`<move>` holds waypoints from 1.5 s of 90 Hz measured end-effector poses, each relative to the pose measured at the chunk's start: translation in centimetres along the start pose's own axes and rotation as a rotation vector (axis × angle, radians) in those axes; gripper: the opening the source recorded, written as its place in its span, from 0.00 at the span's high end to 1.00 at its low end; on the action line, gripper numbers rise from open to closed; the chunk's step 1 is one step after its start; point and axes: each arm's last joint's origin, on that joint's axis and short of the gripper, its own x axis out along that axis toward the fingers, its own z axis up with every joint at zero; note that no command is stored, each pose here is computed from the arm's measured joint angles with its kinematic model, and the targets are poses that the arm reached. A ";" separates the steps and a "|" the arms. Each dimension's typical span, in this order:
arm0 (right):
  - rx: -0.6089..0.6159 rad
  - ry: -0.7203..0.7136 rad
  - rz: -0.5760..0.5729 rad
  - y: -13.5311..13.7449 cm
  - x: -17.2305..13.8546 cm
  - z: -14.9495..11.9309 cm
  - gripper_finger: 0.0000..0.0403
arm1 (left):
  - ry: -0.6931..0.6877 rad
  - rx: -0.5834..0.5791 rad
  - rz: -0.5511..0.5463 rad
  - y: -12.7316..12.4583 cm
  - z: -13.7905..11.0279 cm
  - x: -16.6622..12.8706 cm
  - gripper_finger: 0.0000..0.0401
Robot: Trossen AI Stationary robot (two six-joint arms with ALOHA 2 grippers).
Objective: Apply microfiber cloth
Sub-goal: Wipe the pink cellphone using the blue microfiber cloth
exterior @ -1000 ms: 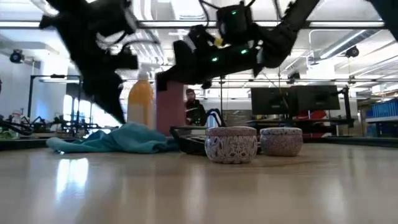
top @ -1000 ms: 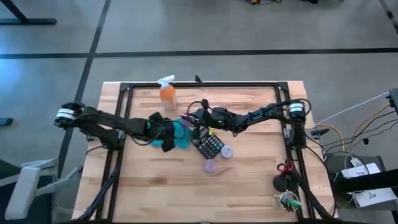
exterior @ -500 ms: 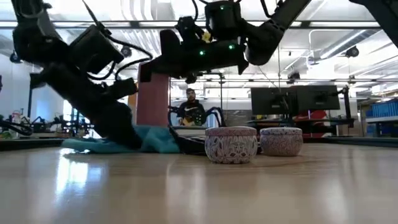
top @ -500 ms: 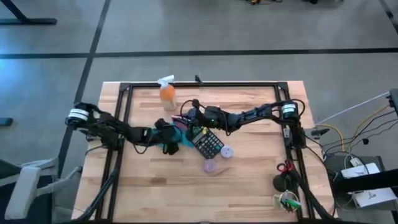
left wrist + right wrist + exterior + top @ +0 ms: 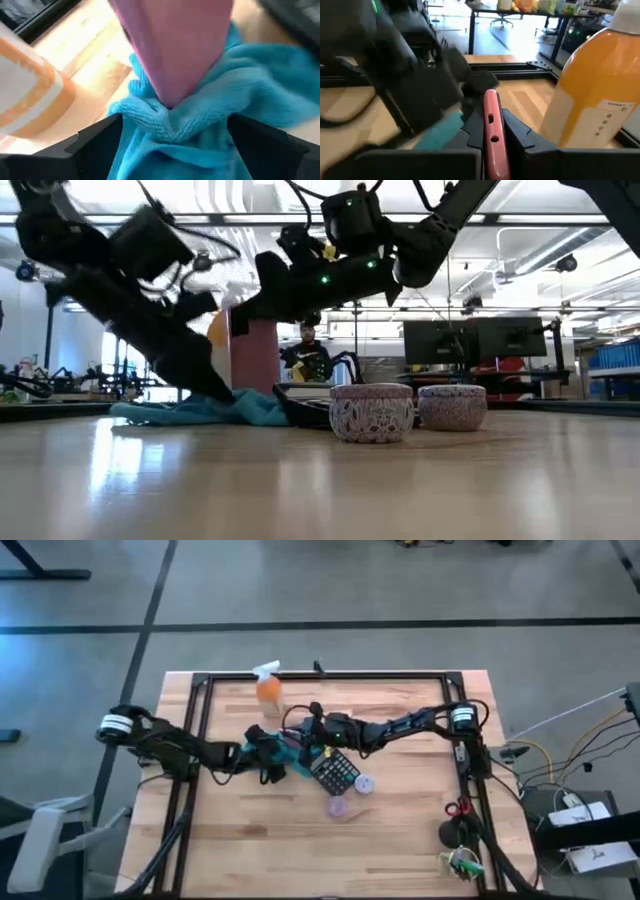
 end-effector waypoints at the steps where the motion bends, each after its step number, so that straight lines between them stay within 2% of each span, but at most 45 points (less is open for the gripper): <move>1: -0.003 0.004 -0.005 0.0 0.0 0.0 0.97 | -0.002 -0.001 -0.004 0.0 0.1 -0.2 0.13; 19: -0.091 0.056 -0.073 -0.5 -0.4 0.0 0.98 | -0.036 -0.024 -0.039 1.2 1.0 -3.1 0.13; 32: -0.163 0.126 -0.166 -2.1 -1.0 0.3 0.98 | -0.094 -0.065 -0.057 1.8 1.4 -4.2 0.13; 44: -0.158 0.198 -0.235 -4.8 -2.5 0.3 0.98 | -0.150 -0.115 -0.076 2.0 1.9 -4.6 0.13; 65: -0.108 0.260 -0.346 -9.5 -6.4 -0.3 0.98 | -0.192 -0.123 -0.085 2.0 2.4 -4.9 0.13; 83: -0.053 0.255 -0.476 -11.9 -8.5 -0.7 0.98 | -0.218 -0.129 -0.026 2.0 2.5 -4.7 0.13; 103: -0.053 0.223 -0.451 -10.7 -8.0 -0.1 0.98 | -0.243 -0.107 -0.014 1.8 2.8 -4.5 0.13; 112: -0.114 0.172 -0.438 -9.7 -7.5 1.5 0.98 | -0.268 -0.094 0.008 1.9 3.1 -4.6 0.13; 122: -0.120 0.110 -0.415 -8.9 -7.2 3.1 0.98 | -0.307 -0.082 0.036 2.0 3.5 -4.7 0.13; 135: -0.094 0.130 -0.400 -8.4 -6.7 2.1 0.98 | -0.350 -0.086 0.092 2.3 4.0 -4.8 0.13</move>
